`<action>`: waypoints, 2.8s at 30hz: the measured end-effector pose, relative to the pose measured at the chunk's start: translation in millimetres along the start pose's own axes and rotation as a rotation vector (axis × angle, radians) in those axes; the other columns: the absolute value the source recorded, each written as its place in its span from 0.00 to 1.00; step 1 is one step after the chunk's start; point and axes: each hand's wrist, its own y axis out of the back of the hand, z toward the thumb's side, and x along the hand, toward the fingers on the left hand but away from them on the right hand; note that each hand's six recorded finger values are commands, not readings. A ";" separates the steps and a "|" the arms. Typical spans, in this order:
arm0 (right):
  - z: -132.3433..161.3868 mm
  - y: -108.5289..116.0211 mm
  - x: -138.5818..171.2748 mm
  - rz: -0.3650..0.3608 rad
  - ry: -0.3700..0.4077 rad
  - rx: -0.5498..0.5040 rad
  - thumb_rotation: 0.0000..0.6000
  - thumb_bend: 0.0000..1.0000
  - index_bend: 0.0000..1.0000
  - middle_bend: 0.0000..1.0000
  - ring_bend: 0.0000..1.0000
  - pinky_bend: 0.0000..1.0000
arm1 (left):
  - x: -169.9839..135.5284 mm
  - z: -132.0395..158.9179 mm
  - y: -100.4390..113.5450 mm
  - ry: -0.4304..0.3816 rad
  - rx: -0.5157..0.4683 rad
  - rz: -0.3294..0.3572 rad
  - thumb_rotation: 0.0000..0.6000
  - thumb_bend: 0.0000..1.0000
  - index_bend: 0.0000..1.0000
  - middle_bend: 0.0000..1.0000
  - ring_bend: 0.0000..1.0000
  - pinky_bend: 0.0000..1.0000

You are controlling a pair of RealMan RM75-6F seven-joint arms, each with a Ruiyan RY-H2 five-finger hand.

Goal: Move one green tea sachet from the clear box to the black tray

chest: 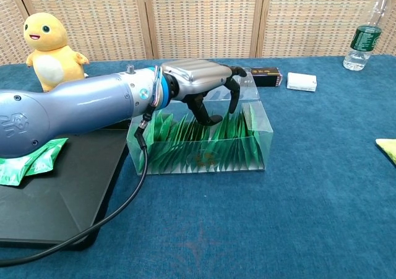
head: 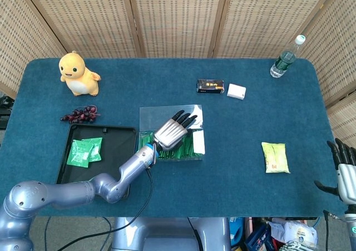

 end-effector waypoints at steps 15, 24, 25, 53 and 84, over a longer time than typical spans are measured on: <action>-0.5 -1.0 -0.5 0.003 -0.002 0.000 1.00 0.00 0.00 0.00 0.00 0.00 | -1.6 -4.5 -1.4 0.015 0.006 -0.015 1.00 0.45 0.50 0.00 0.00 0.00; -0.5 -1.5 -0.6 0.006 -0.002 -0.001 1.00 0.00 0.01 0.00 0.00 0.00 | -0.8 -4.0 0.8 0.014 0.003 0.001 1.00 0.45 0.50 0.00 0.00 0.00; -0.5 -1.5 -0.6 0.006 -0.002 -0.001 1.00 0.00 0.01 0.00 0.00 0.00 | -0.8 -3.8 0.8 0.013 0.002 0.002 1.00 0.45 0.50 0.00 0.00 0.00; 0.0 -2.8 -0.8 0.014 0.001 -0.004 1.00 0.00 0.01 0.00 0.00 0.00 | -2.3 -9.8 4.7 0.025 0.007 0.003 1.00 0.56 0.61 0.00 0.00 0.00; 3.6 -2.6 1.3 0.013 0.014 -0.007 1.00 0.00 0.01 0.00 0.00 0.00 | -18.8 -16.6 65.3 0.025 -0.055 0.156 1.00 0.56 0.68 0.00 0.00 0.00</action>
